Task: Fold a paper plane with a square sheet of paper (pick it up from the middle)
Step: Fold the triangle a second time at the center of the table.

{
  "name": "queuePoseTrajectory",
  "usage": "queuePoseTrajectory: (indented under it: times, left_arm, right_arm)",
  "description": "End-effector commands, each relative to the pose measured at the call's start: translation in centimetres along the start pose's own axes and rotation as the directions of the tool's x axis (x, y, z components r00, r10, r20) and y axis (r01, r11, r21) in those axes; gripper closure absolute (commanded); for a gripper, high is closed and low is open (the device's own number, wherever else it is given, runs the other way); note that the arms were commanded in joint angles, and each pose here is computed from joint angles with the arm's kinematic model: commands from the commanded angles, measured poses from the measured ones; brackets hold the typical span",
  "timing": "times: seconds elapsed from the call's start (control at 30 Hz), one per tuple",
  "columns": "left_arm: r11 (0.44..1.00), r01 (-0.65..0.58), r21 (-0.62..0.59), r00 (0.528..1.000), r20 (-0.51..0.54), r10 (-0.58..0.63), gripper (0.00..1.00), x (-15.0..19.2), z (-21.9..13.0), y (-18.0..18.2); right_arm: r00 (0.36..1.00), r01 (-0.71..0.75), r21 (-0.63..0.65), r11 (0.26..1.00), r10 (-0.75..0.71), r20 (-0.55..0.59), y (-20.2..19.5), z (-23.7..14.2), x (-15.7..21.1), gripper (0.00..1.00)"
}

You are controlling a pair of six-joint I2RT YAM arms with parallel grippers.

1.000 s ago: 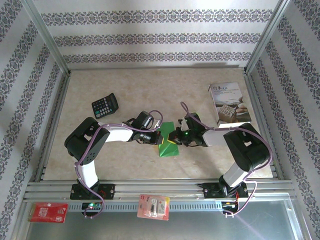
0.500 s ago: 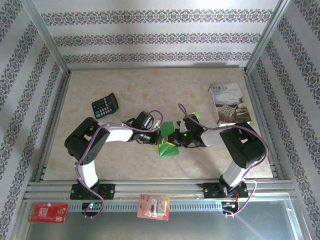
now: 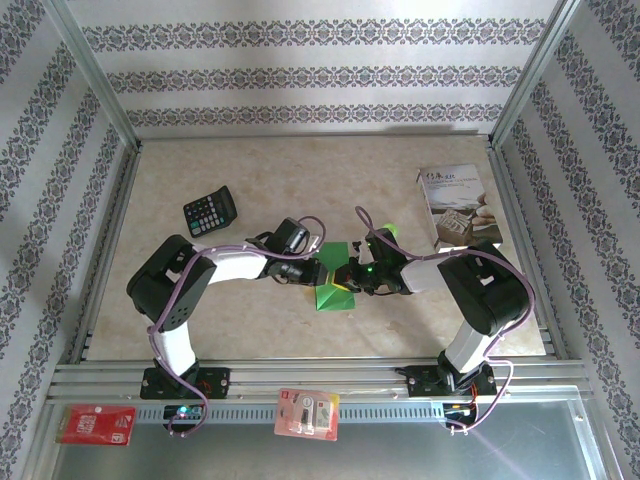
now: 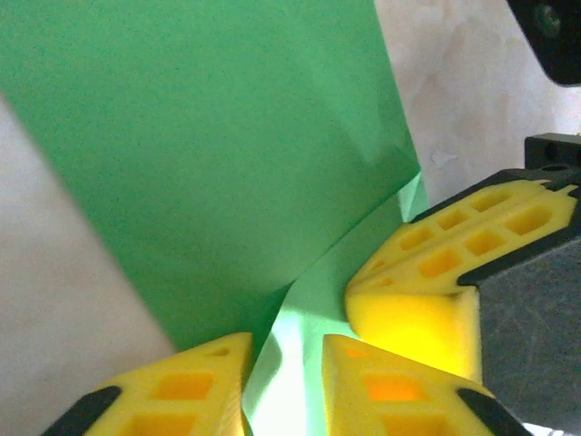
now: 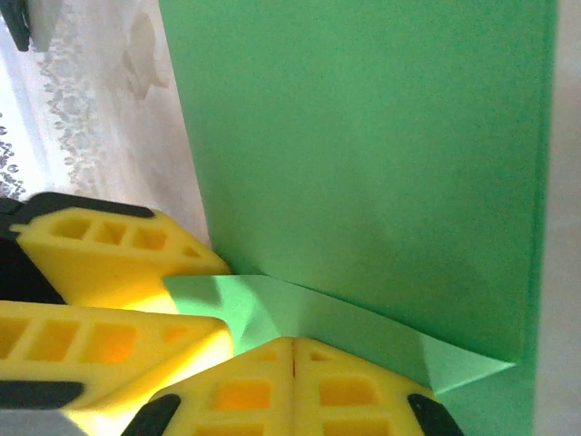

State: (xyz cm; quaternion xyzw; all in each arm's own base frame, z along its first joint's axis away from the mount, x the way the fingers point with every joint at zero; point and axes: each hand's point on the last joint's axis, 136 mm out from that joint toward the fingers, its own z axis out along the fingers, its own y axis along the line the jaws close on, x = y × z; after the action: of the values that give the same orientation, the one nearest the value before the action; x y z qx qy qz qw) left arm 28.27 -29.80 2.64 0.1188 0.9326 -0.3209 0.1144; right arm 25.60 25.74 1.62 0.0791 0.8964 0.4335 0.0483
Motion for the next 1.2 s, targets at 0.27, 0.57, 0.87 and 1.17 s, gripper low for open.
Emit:
queuePoseTrajectory:
  times: [0.27, 0.57, 0.87, 1.17]
  left_arm:
    - [0.998, 0.033, 0.047, 0.999, 0.035, -0.035, 0.76, 4.6, -4.4, -2.4]
    - [0.988, -0.010, 0.155, 0.997, -0.072, 0.022, 0.95, 6.5, -1.7, -5.8]
    - [0.997, -0.024, 0.080, 0.996, -0.084, 0.030, 0.98, 5.8, -0.5, -4.2]
    - [1.000, -0.014, 0.027, 0.995, -0.099, 0.017, 0.99, 5.9, 0.1, -2.2]
  right_arm:
    - [0.999, -0.047, 0.099, 0.994, 0.048, -0.002, -3.2, 0.2, 0.5, 1.00]
    - [0.999, -0.041, 0.096, 0.995, 0.042, -0.007, -3.0, 0.3, 0.3, 1.00]
    - [0.999, -0.043, 0.098, 0.994, 0.044, -0.005, -3.2, 0.0, 0.4, 1.00]
    - [0.999, -0.042, 0.097, 0.994, 0.043, -0.002, -3.2, -0.1, 0.3, 1.00]
